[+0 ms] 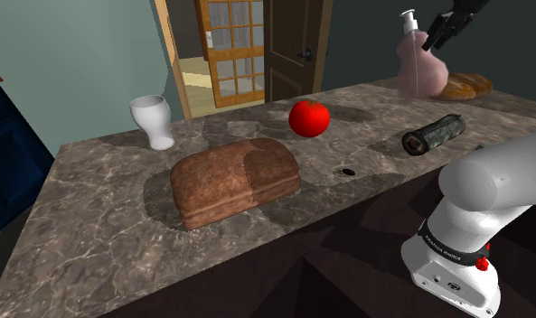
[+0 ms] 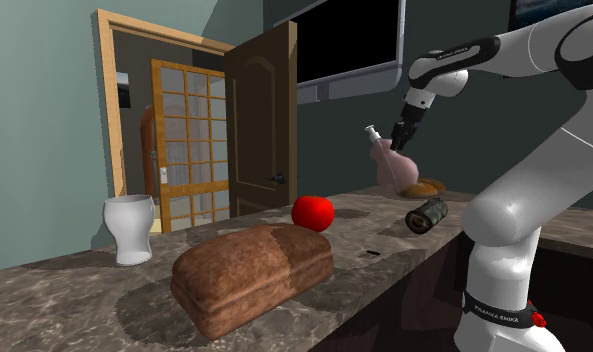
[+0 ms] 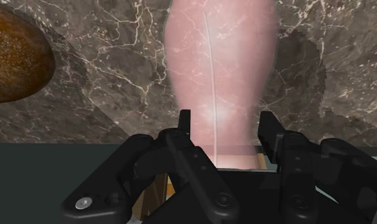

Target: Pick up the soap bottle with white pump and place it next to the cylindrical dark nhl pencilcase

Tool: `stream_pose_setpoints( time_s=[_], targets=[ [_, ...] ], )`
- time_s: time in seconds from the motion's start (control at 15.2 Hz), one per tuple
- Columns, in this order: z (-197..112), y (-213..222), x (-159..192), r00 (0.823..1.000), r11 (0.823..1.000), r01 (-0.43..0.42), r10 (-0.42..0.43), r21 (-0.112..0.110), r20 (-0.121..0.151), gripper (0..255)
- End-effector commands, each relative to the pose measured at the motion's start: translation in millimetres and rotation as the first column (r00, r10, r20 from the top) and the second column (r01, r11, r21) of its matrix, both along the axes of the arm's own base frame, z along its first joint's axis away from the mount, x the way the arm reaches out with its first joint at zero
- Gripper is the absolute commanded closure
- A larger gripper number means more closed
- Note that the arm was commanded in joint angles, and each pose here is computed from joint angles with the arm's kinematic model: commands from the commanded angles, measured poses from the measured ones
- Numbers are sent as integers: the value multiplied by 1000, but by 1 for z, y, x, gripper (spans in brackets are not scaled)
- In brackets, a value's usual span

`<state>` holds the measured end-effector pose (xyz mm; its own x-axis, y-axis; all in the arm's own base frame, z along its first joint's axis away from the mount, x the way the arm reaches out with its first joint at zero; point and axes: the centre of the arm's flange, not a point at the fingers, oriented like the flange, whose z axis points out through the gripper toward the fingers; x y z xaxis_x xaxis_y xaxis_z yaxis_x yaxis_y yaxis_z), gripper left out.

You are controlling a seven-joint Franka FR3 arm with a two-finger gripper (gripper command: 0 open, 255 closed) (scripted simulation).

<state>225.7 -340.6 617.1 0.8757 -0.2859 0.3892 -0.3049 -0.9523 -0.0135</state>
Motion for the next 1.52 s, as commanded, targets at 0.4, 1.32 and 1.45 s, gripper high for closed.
stream_pose_setpoints(
  time_s=[0.4, 1.32, 1.45],
  targets=[
    [-41, 0, -1, 1000, 1000, 0, 0, -1, 1, 255],
    [-89, 0, -1, 1000, 1000, 0, 0, -1, 2, 255],
    [-89, 0, -1, 1000, 1000, 0, 0, -1, 2, 255]
  ],
)
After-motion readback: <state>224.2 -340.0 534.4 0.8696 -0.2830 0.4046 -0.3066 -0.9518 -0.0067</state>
